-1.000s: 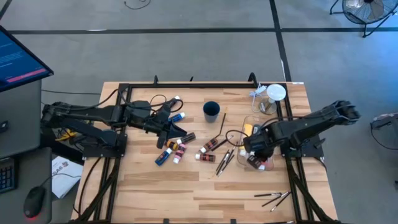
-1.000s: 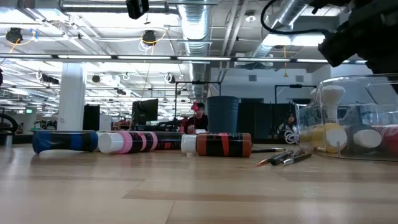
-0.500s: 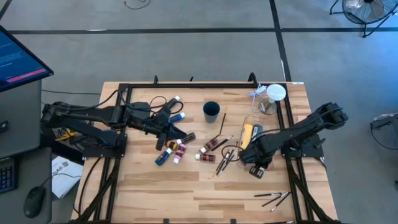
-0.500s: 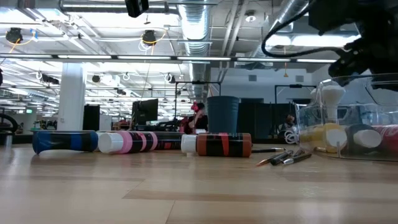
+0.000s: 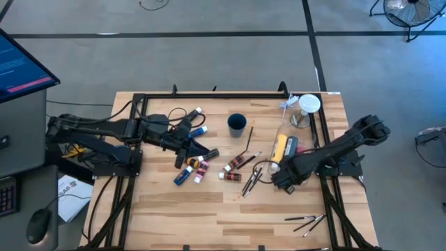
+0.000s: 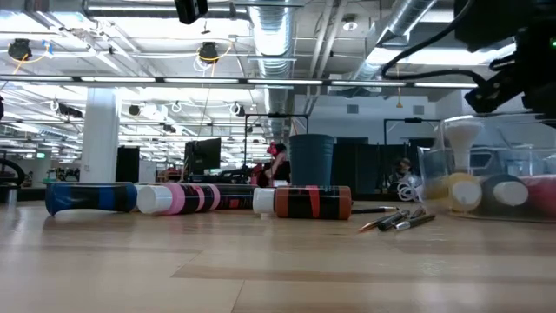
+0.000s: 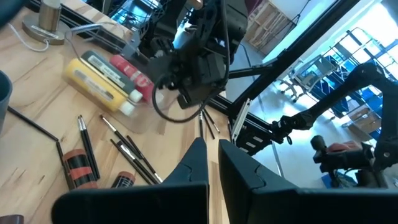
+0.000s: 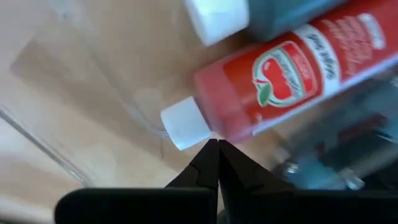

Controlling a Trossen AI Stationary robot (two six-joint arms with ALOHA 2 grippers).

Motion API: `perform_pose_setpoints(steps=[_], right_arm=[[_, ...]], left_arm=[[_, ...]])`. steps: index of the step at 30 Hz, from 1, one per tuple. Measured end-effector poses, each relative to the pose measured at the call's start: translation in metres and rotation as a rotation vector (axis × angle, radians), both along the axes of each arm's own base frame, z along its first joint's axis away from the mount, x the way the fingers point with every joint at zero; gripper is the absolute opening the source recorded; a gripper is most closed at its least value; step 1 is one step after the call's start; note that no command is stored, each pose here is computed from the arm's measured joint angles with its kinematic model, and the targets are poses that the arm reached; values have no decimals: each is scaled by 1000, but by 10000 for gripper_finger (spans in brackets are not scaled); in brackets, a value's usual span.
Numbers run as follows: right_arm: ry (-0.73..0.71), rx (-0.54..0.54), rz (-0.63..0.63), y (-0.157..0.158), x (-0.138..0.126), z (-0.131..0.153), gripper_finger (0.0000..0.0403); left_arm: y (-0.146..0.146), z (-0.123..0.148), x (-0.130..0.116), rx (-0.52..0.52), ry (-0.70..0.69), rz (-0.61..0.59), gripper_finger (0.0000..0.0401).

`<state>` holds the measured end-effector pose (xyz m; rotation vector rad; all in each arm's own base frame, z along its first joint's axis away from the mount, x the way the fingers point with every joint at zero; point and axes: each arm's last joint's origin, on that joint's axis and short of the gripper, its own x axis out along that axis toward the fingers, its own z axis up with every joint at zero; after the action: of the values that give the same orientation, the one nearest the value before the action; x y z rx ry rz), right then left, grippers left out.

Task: Pick & Place Paint Supplies
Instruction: Adjust the red paint bottle in the transparent bin

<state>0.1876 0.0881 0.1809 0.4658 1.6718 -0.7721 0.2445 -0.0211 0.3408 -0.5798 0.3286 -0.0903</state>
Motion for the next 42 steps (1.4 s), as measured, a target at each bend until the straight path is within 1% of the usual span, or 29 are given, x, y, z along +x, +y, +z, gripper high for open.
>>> perform_pose_setpoints(steps=[4,7,11,16,20,23,26,28,36,42], right_arm=[[24,-69,-38,-2,-10,7,0],[33,-77,-41,-2,-13,10,0],[-20,-44,-30,-2,-13,14,0],[-71,20,33,-3,-7,15,0],[-40,25,70,-8,-3,9,0],[-6,41,64,-13,-2,2,0],[-2,73,58,-17,2,-2,0],[-3,75,56,-20,3,-2,0],[26,14,32,-29,2,-1,0],[65,-56,22,-32,-3,1,0]], left_arm=[[0,0,0,0,0,1,1],[0,0,0,0,0,1,1],[0,0,0,0,0,1,1],[0,0,0,1,-1,4,1],[0,0,0,1,-1,6,1],[0,0,0,2,-1,9,1],[0,0,0,1,-1,9,1],[0,0,0,-1,0,9,1],[0,0,0,-4,0,0,1],[-3,0,0,-4,0,-10,1]])
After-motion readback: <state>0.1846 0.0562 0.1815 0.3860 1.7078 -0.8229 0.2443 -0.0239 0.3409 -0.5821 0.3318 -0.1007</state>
